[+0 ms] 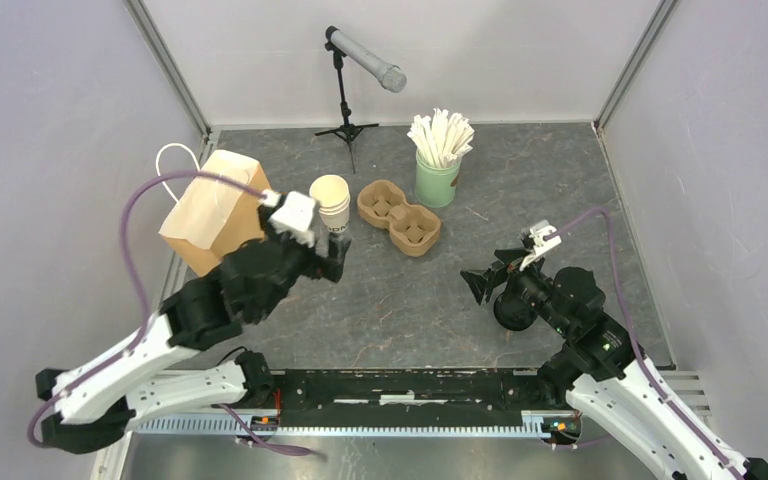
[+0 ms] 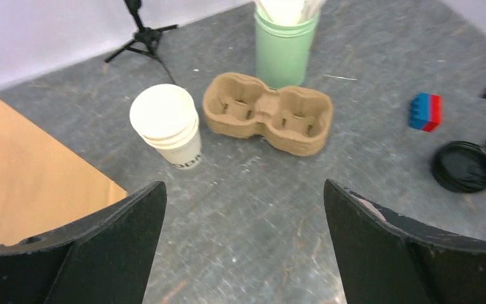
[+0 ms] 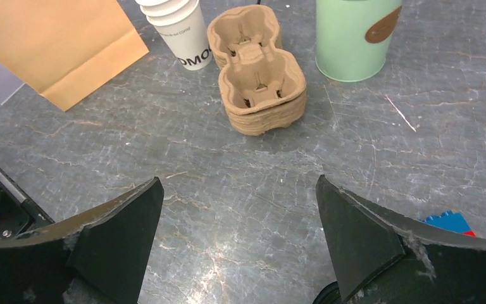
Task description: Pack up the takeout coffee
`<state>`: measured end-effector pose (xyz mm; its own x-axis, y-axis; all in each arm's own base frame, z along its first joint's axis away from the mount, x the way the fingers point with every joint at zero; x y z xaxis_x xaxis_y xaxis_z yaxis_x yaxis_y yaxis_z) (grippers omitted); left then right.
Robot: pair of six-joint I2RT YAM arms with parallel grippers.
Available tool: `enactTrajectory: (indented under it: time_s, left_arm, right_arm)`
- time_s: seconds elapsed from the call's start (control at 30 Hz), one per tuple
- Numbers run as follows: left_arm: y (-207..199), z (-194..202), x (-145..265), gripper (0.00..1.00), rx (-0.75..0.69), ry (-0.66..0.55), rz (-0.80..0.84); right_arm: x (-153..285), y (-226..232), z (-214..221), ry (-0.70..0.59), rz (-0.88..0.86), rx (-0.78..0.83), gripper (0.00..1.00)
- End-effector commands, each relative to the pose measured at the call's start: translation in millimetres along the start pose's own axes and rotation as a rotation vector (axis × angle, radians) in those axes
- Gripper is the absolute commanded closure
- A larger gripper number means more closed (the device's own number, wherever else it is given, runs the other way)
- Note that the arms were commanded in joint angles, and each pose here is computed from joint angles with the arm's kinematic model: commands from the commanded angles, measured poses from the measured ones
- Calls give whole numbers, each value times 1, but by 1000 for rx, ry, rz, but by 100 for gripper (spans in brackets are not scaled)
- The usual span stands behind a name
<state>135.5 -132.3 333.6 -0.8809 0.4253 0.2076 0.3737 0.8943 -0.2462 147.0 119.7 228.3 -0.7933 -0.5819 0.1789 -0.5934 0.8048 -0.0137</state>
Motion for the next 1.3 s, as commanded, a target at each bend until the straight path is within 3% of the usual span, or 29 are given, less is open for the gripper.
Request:
enactTrajectory:
  time_s: [0.0,0.07,0.17,0.33,0.47,0.57,0.9,1.27]
  left_arm:
    - [-17,-21,-50,2,-242,-5,-166]
    - [-21,-24,-74,7,-283,62,-214]
    - [-12,-32,-110,16,-173,165,-206]
    - [10,-35,-151,20,-93,211,-256]
    - [32,-22,-182,34,-32,298,-279]
    - [47,-6,-200,38,-31,358,-308]
    - [71,29,-232,54,-45,464,-288]
    - [76,46,-242,54,-83,509,-282]
  right_arm:
    - [3,2,-16,-91,-17,16,2]
    - [7,1,-19,-104,-15,24,2]
    - [11,0,-19,-123,-8,49,2]
    - [11,2,-14,-140,-37,69,3]
    - [10,7,-14,-148,-84,86,3]
    - [10,7,-15,-158,-84,92,4]
    - [9,10,-12,-160,-120,101,7]
    - [12,9,-8,-161,-118,118,8]
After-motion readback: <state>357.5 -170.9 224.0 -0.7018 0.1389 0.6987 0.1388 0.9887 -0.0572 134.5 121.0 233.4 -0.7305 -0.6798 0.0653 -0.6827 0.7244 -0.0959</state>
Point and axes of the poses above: each gripper's point midway between its finger pads, its own x axis back along the fingers, its own y axis along the line the jaws close on, z = x × y, the point moved 7 cm from there along x, back along the fingers, and after that the axes turned 14 degrees about x, right-handed, at the moved point
